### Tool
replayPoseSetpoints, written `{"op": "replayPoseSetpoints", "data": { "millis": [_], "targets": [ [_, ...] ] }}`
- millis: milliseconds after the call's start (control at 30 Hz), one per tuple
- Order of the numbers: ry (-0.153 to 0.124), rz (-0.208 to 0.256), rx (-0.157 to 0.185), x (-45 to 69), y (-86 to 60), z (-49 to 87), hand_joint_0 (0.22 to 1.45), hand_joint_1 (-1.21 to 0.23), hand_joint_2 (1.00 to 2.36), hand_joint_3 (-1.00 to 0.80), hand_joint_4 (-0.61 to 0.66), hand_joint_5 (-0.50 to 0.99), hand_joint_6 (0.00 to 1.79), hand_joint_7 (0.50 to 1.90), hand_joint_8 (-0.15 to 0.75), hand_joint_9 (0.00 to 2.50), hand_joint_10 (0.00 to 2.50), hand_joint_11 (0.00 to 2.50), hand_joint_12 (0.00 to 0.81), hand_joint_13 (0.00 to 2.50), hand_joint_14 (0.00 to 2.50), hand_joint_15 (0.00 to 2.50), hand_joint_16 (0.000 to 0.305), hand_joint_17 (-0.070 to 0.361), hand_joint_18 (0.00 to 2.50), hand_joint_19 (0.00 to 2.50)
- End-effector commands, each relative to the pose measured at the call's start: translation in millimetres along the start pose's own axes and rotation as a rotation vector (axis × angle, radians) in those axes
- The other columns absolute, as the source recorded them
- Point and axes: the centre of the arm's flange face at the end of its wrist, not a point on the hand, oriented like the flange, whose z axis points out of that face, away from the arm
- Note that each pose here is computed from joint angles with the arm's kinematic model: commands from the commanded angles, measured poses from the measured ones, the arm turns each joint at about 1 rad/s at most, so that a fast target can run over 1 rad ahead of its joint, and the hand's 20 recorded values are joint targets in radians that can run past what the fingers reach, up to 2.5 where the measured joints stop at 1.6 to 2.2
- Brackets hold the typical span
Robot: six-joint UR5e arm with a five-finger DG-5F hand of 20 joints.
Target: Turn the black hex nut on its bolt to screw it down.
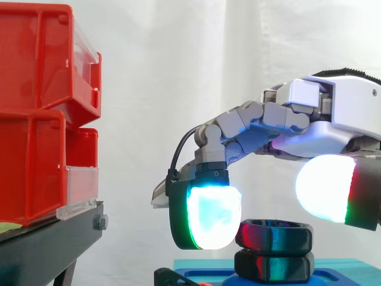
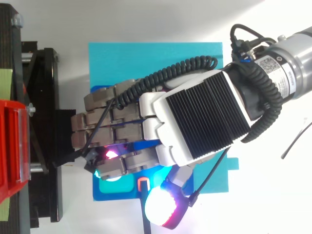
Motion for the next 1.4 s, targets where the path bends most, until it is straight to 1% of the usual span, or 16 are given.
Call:
{"op": "replayPoseSetpoints", "data": {
  "millis": [0, 100, 367, 433, 567, 700, 733, 833, 867, 900, 1000, 1133, 1367],
  "targets": [
    [0.001, 0.001, 0.001, 1.2, -0.6, -0.8, 0.49, -0.28, 1.0, -0.5, 0.22, -0.11, 0.69, 1.07, 0.302, 0.65, 0.01, 0.2, 0.37, 0.63, 0.01, 0.25, 0.055, 0.124, 0.59, 0.36],
    [0.003, -0.001, 0.006, 0.0, -2.5, -2.3, 0.49, -0.28, 1.0, -0.5, 0.22, -0.11, 0.69, 1.08, 0.303, 0.65, 0.01, 0.2, 0.37, 0.63, 0.01, 0.25, 0.055, 0.124, 0.59, 0.35],
    [0.004, -0.003, 0.012, -0.8, -9.5, -7.7, 0.49, -0.28, 1.0, -0.5, 0.22, -0.12, 0.73, 1.04, 0.305, 0.65, 0.01, 0.2, 0.37, 0.63, 0.01, 0.25, 0.055, 0.124, 0.59, 0.35],
    [0.011, -0.001, 0.014, 0.4, -12.8, -11.0, 0.49, -0.28, 1.0, -0.5, 0.22, -0.12, 0.73, 1.03, 0.304, 0.65, 0.01, 0.2, 0.368, 0.63, 0.01, 0.25, 0.055, 0.124, 0.59, 0.35],
    [0.017, -0.003, 0.004, -0.7, -15.4, -14.8, 0.49, -0.28, 1.0, -0.5, 0.22, -0.12, 0.73, 1.03, 0.302, 0.65, 0.01, 0.2, 0.369, 0.63, 0.01, 0.25, 0.055, 0.124, 0.59, 0.36],
    [0.018, -0.008, 0.004, -1.9, -23.3, -21.6, 0.49, -0.28, 1.0, -0.5, 0.22, -0.12, 0.74, 1.03, 0.304, 0.65, 0.01, 0.2, 0.368, 0.63, 0.01, 0.25, 0.055, 0.123, 0.6, 0.35],
    [0.018, -0.008, 0.004, -1.9, -23.3, -21.6, 0.49, -0.28, 1.0, -0.5, 0.22, -0.12, 0.74, 1.03, 0.302, 0.65, 0.01, 0.2, 0.369, 0.63, 0.01, 0.25, 0.055, 0.123, 0.59, 0.35],
    [0.034, -0.003, 0.001, 6.6, -27.7, -33.3, 0.49, -0.28, 1.0, -0.5, 0.23, -0.12, 0.74, 1.03, 0.302, 0.65, 0.01, 0.2, 0.367, 0.63, 0.01, 0.25, 0.055, 0.123, 0.59, 0.35],
    [0.036, -0.002, 0.002, 9.5, -29.5, -37.2, 0.5, -0.28, 1.0, -0.5, 0.23, -0.12, 0.74, 1.03, 0.304, 0.65, 0.01, 0.2, 0.367, 0.63, 0.01, 0.25, 0.054, 0.123, 0.59, 0.35],
    [0.035, -0.003, 0.002, 9.7, -30.3, -38.0, 0.5, -0.28, 1.0, -0.5, 0.23, -0.12, 0.74, 1.02, 0.304, 0.65, 0.01, 0.2, 0.367, 0.63, 0.01, 0.25, 0.054, 0.123, 0.59, 0.35],
    [0.019, -0.013, 0.007, 6.8, -36.3, -40.3, 0.5, -0.28, 1.0, -0.5, 0.23, -0.12, 0.74, 1.02, 0.303, 0.65, 0.01, 0.2, 0.367, 0.63, 0.01, 0.25, 0.054, 0.122, 0.59, 0.35],
    [0.016, -0.015, -0.005, 5.8, -39.3, -43.4, 0.5, -0.28, 1.0, -0.5, 0.23, -0.12, 0.73, 1.03, 0.307, 0.66, 0.01, 0.2, 0.366, 0.63, 0.01, 0.25, 0.054, 0.122, 0.59, 0.35],
    [0.011, -0.018, -0.005, 5.4, -41.7, -45.2, 0.5, -0.28, 1.0, -0.5, 0.23, -0.12, 0.73, 1.04, 0.306, 0.66, 0.01, 0.21, 0.364, 0.63, 0.01, 0.25, 0.054, 0.122, 0.59, 0.35]
  ]
}}
